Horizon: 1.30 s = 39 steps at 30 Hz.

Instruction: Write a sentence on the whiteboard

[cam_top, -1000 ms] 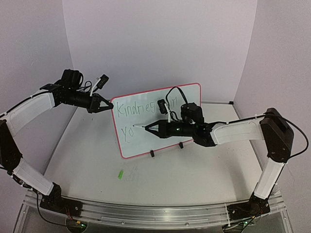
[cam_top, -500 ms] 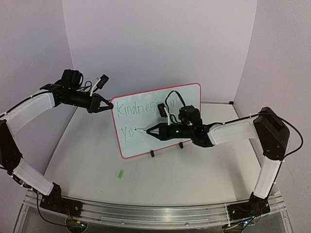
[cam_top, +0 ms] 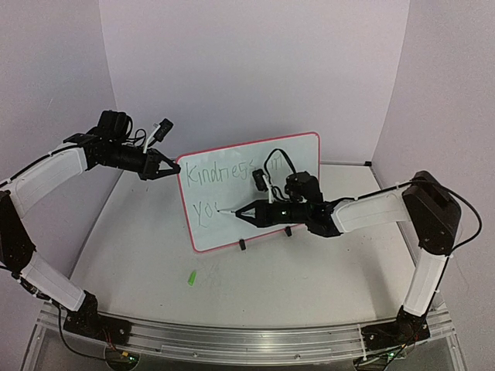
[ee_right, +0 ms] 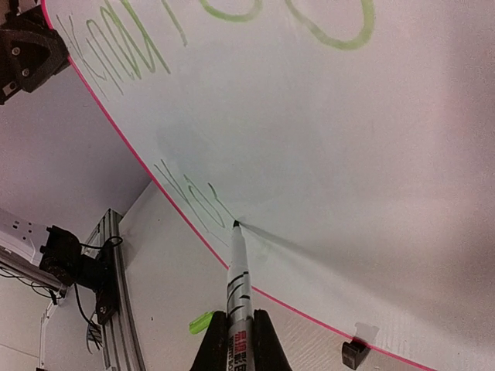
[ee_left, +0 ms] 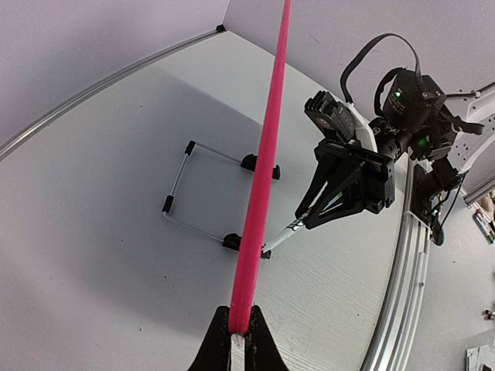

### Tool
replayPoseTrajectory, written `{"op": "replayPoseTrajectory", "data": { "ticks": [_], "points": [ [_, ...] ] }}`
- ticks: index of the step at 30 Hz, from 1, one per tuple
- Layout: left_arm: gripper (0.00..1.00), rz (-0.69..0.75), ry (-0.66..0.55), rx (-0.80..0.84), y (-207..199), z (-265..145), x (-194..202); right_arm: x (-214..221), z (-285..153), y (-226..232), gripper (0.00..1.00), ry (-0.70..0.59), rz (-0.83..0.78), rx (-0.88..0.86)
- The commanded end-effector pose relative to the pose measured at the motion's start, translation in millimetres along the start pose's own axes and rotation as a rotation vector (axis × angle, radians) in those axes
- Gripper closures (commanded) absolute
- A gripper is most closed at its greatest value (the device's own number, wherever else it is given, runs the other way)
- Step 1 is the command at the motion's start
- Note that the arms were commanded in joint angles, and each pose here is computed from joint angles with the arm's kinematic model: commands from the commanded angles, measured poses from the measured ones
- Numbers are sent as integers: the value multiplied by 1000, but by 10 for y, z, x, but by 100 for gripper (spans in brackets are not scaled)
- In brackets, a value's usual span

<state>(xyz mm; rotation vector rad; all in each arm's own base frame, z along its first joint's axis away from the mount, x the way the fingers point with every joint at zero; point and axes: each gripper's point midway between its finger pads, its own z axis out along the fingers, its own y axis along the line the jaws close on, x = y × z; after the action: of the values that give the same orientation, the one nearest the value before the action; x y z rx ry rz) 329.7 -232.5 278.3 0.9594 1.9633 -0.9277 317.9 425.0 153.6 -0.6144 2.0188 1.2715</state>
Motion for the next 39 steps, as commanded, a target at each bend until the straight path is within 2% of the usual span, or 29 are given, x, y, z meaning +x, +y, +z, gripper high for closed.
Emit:
{"op": "replayPoseTrajectory", "data": {
  "ticks": [1, 21, 39],
  "points": [
    [100, 46, -27, 21, -116, -42, -90, -30, -26, -114, 100, -25, 4, 37],
    [100, 48, -28, 21, -124, -44, -95, -521, -238, 52, 100, -136, -48, 31],
    [100, 47, -27, 22, -123, -39, -92, -80, -108, -267, 100, -44, 11, 81]
  ]
}}
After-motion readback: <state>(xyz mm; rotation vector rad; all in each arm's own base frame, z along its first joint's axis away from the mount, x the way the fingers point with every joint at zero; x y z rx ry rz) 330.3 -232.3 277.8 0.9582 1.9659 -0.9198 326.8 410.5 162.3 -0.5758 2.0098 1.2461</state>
